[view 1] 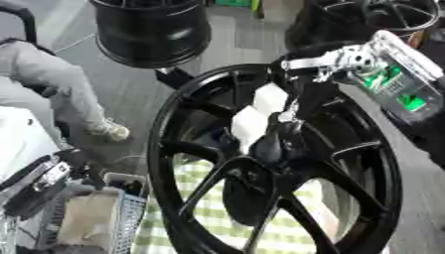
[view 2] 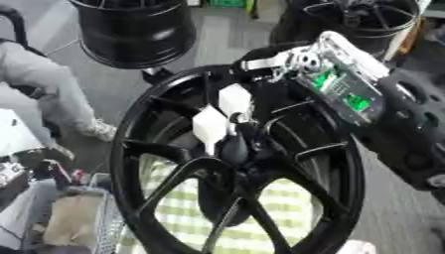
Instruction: Pull the pin out of the wheel hub.
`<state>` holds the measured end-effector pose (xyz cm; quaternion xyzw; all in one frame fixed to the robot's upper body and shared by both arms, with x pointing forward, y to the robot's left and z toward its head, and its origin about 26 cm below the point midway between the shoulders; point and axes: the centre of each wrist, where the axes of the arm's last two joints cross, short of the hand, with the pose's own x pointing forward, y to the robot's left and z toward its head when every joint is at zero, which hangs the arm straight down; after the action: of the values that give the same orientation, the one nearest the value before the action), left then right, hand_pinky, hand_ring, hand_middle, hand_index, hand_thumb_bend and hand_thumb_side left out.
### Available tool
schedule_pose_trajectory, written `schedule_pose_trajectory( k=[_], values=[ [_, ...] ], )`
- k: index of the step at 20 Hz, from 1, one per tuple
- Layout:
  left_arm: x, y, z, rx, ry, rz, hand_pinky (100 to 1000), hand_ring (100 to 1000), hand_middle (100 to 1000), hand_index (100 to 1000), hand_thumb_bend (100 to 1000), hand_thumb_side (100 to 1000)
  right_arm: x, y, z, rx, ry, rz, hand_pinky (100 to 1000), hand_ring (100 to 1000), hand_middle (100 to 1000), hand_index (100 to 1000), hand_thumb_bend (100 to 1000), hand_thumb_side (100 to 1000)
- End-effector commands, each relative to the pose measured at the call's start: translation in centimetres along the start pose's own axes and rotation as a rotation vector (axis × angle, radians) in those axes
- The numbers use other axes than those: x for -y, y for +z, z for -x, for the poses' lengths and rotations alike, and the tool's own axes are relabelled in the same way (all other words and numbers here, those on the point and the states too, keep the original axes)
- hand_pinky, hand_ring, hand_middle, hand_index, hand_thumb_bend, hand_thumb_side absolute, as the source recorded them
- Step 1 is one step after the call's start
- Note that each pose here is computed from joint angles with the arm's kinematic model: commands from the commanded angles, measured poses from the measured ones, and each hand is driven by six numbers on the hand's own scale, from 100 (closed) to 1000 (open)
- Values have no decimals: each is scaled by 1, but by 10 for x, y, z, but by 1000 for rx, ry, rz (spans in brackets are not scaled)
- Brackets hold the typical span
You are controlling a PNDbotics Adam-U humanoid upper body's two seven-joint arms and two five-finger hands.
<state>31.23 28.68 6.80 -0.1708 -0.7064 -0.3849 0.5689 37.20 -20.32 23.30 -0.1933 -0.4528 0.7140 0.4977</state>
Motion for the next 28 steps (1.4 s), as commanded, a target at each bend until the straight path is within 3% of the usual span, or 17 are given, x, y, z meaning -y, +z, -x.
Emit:
schedule_pose_trajectory(
  k=[1, 11, 18, 23, 25, 28],
  values=[
    [-5, -2, -9, 18, -31, 3, 607, 486, 643, 741, 100, 882, 6, 3, 0, -17, 5, 7, 648, 439, 813, 903, 317, 327],
    [-4, -2, -9, 16, -31, 5, 608, 487, 644, 742, 100, 883, 8, 4, -7, 18, 14, 40, 617, 395, 719, 807, 300, 318],
    [-4, -2, -9, 16, -30, 6, 608, 487, 644, 742, 100, 885, 12, 5, -13, 52, -12, 114, 533, 300, 490, 605, 209, 323],
    [-4, -3, -8, 13, -29, 8, 608, 487, 644, 741, 100, 887, 18, 6, -16, 60, -23, 159, 505, 267, 432, 545, 187, 320],
    [-4, -3, -8, 12, -29, 10, 608, 488, 644, 741, 100, 888, 21, 8, -17, 63, -20, 173, 506, 272, 456, 571, 207, 324],
    [-4, -2, -8, 11, -29, 9, 608, 488, 644, 741, 100, 888, 21, 12, -20, 76, -10, 169, 545, 323, 633, 742, 299, 356]
  ],
)
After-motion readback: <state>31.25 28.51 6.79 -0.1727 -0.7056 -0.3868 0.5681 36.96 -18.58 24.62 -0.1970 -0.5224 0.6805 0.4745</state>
